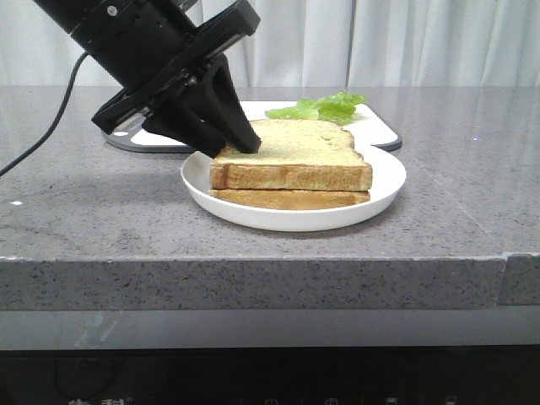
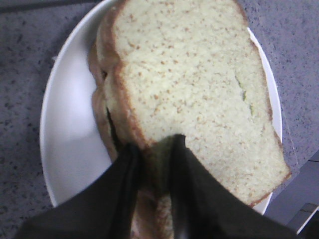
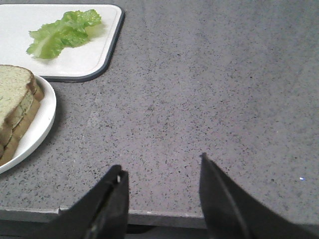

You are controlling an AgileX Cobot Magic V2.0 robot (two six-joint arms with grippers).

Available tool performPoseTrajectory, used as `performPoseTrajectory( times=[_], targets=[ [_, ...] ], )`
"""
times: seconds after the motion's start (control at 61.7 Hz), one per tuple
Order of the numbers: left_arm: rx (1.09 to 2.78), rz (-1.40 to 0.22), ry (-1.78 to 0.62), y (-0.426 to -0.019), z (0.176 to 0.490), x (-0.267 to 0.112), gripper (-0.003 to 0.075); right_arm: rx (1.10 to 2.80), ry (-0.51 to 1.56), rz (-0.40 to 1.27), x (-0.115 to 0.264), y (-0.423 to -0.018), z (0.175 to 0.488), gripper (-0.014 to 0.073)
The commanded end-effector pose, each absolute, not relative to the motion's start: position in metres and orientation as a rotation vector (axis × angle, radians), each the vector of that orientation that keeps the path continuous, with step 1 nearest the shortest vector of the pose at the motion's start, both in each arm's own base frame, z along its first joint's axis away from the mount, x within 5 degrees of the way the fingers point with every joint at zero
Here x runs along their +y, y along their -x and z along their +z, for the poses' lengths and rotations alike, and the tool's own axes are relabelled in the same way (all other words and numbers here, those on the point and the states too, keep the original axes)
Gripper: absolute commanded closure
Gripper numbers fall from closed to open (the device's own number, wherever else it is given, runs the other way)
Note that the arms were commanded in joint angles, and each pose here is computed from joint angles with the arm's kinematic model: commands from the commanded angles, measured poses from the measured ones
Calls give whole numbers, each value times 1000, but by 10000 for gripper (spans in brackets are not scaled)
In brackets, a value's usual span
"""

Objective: Left arm grabs bread, right arm adds lettuce
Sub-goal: 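Lower the left gripper and grasp the top bread slice, then lift the top bread slice with the left gripper away from the plate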

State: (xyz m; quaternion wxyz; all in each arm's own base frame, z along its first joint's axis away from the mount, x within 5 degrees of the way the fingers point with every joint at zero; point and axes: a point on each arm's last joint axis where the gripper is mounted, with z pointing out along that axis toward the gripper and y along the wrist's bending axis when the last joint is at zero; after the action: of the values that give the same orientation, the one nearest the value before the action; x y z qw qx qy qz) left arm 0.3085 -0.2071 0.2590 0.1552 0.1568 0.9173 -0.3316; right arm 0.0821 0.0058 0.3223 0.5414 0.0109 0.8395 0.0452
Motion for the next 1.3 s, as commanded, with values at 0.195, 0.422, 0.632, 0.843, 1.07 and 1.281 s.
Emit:
performPoseTrajectory(
  times=[0.195, 0.422, 0.632, 0.843, 1.07, 1.281],
  targets=[
    [2517, -997, -437, -302, 293, -207, 741, 1924, -25, 92, 5, -86, 334, 231],
    [2388, -997, -456, -284, 336, -193, 741, 1918, -25, 91, 5, -86, 335, 231],
    [2249, -932, -485, -250, 383, -160, 741, 1915, -28, 98, 5, -86, 335, 231],
    [2167, -806, -380, -205, 394, -107, 741, 1915, -55, 155, 7, -94, 335, 231],
    [2161, -671, -308, -165, 378, -72, 741, 2043, -115, 235, 10, -129, 322, 231],
    [2146, -672, -319, -136, 370, -66, 741, 2149, -142, 311, 15, -174, 321, 225]
  ],
)
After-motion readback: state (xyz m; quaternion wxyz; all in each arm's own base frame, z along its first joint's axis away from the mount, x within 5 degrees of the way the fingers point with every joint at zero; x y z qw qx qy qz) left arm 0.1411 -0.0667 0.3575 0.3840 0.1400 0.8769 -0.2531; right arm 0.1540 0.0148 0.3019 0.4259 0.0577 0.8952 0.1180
